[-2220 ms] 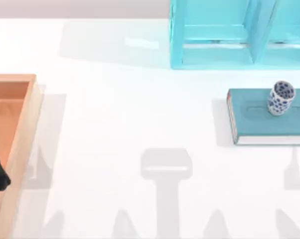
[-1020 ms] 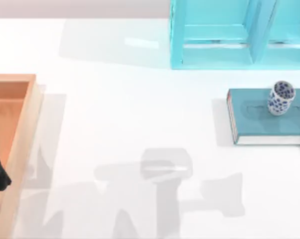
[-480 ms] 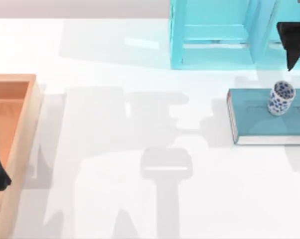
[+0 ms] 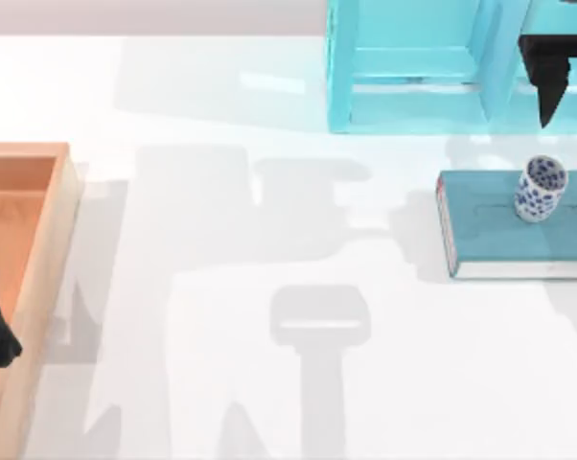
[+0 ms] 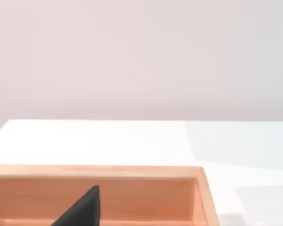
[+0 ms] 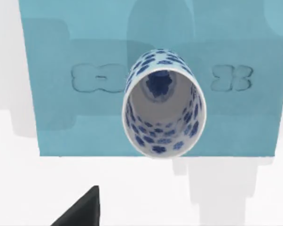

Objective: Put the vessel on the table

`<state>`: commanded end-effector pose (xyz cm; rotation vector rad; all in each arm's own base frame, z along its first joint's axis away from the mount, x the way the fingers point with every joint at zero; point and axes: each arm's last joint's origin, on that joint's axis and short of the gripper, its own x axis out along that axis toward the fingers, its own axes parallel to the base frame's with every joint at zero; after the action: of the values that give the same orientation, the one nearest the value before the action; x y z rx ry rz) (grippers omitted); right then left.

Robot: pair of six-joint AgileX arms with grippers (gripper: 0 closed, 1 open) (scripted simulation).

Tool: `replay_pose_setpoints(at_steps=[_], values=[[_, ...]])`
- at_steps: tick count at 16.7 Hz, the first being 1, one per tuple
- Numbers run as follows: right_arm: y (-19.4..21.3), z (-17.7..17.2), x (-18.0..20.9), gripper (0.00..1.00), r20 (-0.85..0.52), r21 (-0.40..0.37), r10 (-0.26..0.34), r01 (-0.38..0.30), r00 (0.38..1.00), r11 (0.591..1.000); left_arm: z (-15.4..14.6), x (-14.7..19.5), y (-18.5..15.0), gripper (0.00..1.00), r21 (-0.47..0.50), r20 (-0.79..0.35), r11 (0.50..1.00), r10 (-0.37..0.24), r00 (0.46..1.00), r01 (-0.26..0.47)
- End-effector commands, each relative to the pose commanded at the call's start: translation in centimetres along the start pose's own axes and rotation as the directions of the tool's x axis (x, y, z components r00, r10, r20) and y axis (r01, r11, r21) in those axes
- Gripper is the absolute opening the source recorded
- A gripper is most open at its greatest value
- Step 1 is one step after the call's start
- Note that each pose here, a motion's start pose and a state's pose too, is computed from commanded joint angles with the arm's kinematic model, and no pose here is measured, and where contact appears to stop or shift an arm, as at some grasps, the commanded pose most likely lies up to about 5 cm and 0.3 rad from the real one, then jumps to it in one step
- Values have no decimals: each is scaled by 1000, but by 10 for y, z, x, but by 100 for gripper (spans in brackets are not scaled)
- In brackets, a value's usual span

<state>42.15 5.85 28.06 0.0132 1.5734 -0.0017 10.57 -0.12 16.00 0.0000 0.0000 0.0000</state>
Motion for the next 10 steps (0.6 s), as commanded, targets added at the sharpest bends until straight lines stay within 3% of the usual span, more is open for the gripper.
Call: replay_pose_setpoints(at_steps=[5, 10], values=[[-1, 2, 8, 100, 4, 0, 1, -1, 1000, 1000, 0, 0, 0, 100, 0, 0, 1000, 0, 1000, 0], [0, 4, 63, 100, -3, 0, 0, 0, 1000, 1000, 0, 0, 0, 100, 0, 0, 1000, 0, 1000, 0]])
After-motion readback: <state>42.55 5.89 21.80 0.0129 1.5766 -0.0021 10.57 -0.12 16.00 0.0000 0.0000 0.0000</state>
